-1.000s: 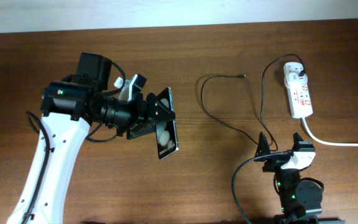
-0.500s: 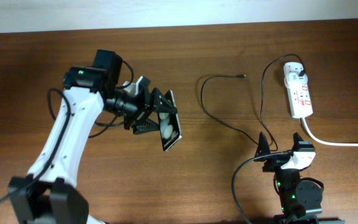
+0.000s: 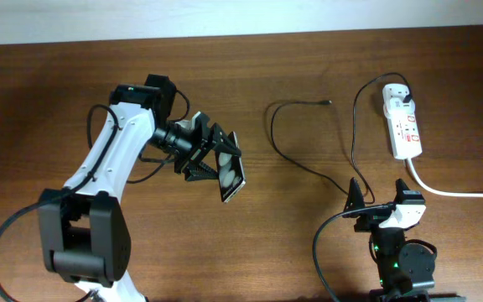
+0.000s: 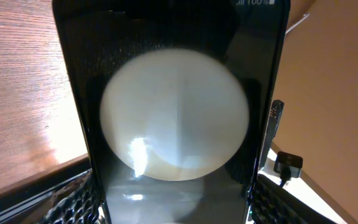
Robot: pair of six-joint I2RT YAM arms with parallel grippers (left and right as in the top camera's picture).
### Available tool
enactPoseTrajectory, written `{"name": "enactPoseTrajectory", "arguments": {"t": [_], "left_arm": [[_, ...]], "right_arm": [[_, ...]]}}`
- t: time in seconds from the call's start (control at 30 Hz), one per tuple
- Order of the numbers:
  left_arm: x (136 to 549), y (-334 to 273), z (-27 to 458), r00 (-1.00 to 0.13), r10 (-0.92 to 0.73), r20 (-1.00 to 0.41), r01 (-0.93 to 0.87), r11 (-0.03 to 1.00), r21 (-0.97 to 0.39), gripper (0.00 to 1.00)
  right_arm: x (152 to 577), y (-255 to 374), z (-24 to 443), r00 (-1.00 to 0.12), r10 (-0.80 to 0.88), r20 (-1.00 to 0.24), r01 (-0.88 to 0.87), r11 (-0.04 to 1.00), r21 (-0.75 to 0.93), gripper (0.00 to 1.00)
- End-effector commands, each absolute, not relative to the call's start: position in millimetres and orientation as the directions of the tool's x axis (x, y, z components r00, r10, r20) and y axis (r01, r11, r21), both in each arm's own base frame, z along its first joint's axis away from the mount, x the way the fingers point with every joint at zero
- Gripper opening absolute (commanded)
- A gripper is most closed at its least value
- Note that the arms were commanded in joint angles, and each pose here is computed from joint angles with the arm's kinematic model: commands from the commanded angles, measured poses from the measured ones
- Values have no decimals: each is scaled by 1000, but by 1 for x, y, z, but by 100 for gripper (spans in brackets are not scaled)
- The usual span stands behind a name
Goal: Plug charger to phone and switch on socket
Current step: 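Lift the phone with the left gripper and rotate it upright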
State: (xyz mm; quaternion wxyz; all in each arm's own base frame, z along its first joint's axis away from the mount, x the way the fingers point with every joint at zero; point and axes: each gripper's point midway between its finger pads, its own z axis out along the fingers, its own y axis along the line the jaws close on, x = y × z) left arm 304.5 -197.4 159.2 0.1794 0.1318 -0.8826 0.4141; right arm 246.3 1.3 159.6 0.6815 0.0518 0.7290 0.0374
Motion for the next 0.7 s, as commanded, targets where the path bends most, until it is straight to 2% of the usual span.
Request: {"name": "enactPoseTrajectory", "arguments": {"t": [0.0,0.4,0.67], "left_arm": [[305,-203,169,-906,-54,420,-371,581,-725,61],[307,-202,168,-912,-52,407,-359,580,-731,61],[304,-208,185,-930,3,368,-311,526,-792,54]], "right_arm": [[246,-2,157,-67,124,-990,41,992,122,99],[246,-2,157,-67,124,-990,41,992,122,99],[246,-2,157,-67,124,-990,41,992,122,99]]}}
